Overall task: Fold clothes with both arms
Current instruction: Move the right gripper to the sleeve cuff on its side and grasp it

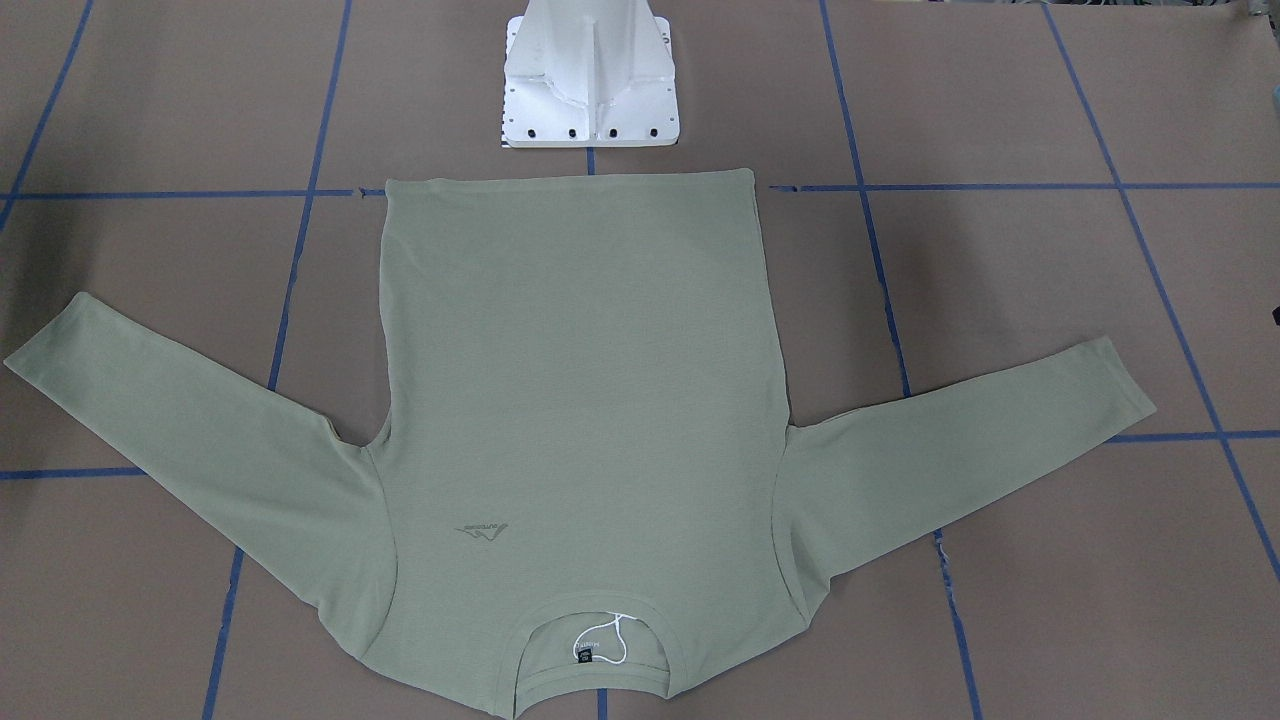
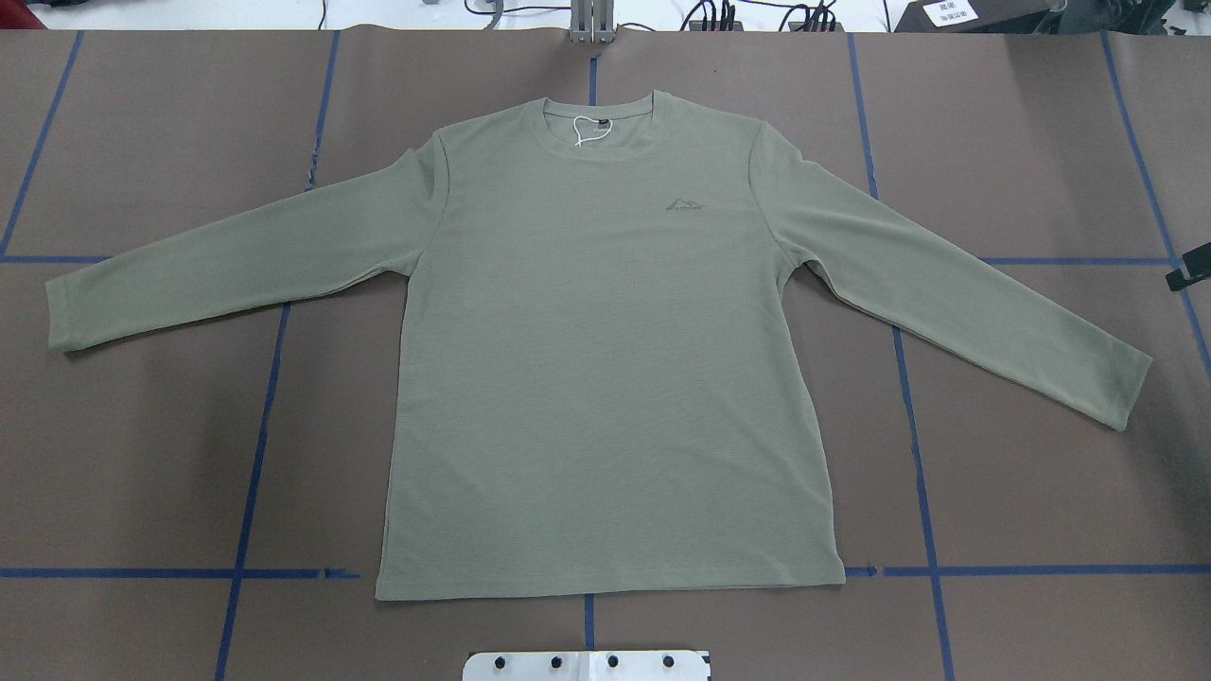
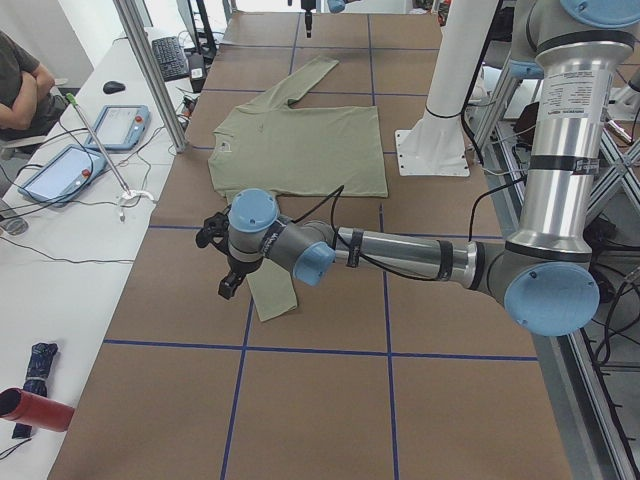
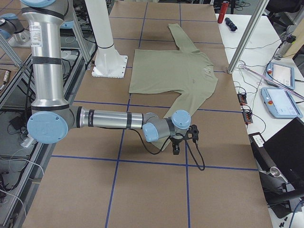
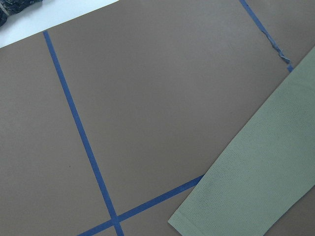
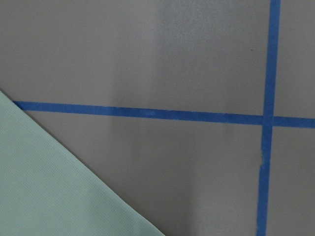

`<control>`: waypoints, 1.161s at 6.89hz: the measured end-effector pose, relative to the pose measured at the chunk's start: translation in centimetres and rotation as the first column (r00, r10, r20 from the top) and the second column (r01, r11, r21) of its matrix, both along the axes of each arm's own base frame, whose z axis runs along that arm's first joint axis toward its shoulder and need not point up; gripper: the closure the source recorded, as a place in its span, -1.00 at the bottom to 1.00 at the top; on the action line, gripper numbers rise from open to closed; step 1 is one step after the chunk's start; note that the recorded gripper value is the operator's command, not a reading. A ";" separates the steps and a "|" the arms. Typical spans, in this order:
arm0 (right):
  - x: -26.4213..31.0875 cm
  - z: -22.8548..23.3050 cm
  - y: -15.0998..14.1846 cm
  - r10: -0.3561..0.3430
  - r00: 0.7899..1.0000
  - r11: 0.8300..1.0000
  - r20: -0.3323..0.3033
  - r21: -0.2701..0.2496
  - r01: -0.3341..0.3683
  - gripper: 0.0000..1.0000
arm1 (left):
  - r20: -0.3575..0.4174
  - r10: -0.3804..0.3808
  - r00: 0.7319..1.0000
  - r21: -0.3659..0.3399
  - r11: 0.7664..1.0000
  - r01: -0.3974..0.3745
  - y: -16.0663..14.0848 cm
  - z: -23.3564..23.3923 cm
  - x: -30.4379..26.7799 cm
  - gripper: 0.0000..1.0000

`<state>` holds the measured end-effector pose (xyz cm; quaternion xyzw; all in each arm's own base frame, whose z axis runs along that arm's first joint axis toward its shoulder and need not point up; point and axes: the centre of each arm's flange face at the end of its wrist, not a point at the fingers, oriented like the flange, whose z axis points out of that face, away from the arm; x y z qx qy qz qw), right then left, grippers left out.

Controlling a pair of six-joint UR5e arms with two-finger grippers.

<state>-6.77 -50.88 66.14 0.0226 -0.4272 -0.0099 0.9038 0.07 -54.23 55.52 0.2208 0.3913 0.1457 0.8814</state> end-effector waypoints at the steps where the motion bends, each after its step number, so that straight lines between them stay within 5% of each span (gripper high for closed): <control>1: -1.4 1.2 0.6 0.035 0.999 0.999 0.020 -0.023 -0.035 -0.85 | -0.001 0.007 1.000 0.002 1.000 -0.007 0.0 -0.1 0.4 -1.00; 4: -5.0 3.6 2.8 0.072 0.997 0.991 0.040 -0.113 -0.067 -0.75 | -0.005 0.011 1.000 0.026 1.000 -0.011 0.0 -0.4 0.6 -1.00; 8: -5.3 5.2 4.8 0.064 0.997 0.989 0.041 -0.134 -0.058 -0.35 | -0.006 0.012 1.000 0.035 0.999 -0.012 0.0 -0.4 0.6 -1.00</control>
